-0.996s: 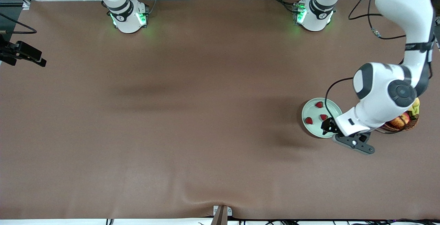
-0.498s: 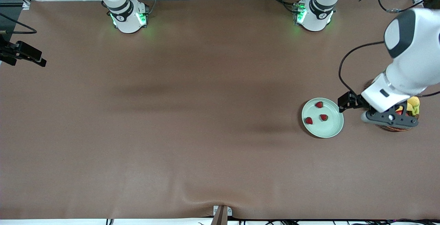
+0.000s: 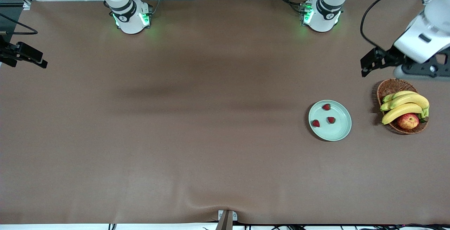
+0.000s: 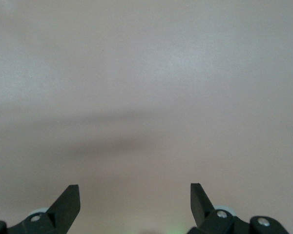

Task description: Collect all strawberries into plate

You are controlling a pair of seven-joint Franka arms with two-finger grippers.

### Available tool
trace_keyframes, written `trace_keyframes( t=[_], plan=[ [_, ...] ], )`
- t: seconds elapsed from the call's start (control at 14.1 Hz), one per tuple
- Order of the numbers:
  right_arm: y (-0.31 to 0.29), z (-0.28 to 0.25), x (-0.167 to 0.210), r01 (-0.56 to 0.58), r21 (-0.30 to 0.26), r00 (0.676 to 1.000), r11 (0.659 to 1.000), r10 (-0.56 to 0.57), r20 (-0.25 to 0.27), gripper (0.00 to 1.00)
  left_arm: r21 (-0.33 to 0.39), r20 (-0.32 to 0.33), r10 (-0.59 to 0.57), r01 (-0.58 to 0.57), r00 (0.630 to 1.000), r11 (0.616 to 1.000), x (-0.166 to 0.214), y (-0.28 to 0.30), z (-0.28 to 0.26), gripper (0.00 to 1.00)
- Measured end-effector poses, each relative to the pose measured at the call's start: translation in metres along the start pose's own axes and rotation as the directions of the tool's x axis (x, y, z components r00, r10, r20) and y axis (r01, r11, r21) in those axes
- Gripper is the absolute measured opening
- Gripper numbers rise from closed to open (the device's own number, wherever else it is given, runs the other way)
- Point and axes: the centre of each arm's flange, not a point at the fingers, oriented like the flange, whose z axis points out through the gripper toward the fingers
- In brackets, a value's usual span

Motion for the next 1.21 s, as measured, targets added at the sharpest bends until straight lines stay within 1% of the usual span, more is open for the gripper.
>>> trace_keyframes(
  t=[0.14,0.43,0.64,1.0,1.21],
  plan=[
    [0.0,0.0,0.0,0.0,0.0,1.0,1.0,0.0,0.0,1.0,0.001,-0.001,-0.03,0.03,1.0,1.0,-0.005,-0.003,-0.005,1.0],
    [0.0,0.0,0.0,0.0,0.0,1.0,1.0,0.0,0.0,1.0,0.001,0.012,-0.07,0.07,0.997,0.998,0.013,-0.017,0.023,1.0],
    [0.0,0.0,0.0,0.0,0.0,1.0,1.0,0.0,0.0,1.0,0.001,0.014,-0.084,0.084,0.996,0.996,0.018,-0.025,0.029,1.0],
    [-0.001,0.0,0.0,0.001,0.0,1.0,1.0,-0.001,0.0,1.0,0.001,-0.001,-0.073,0.073,0.997,0.997,0.019,-0.034,0.027,1.0],
    [-0.004,0.0,0.0,0.007,0.0,1.0,1.0,-0.007,0.0,1.0,0.004,-0.003,-0.055,0.055,0.999,0.999,0.019,-0.054,0.026,1.0]
  ],
)
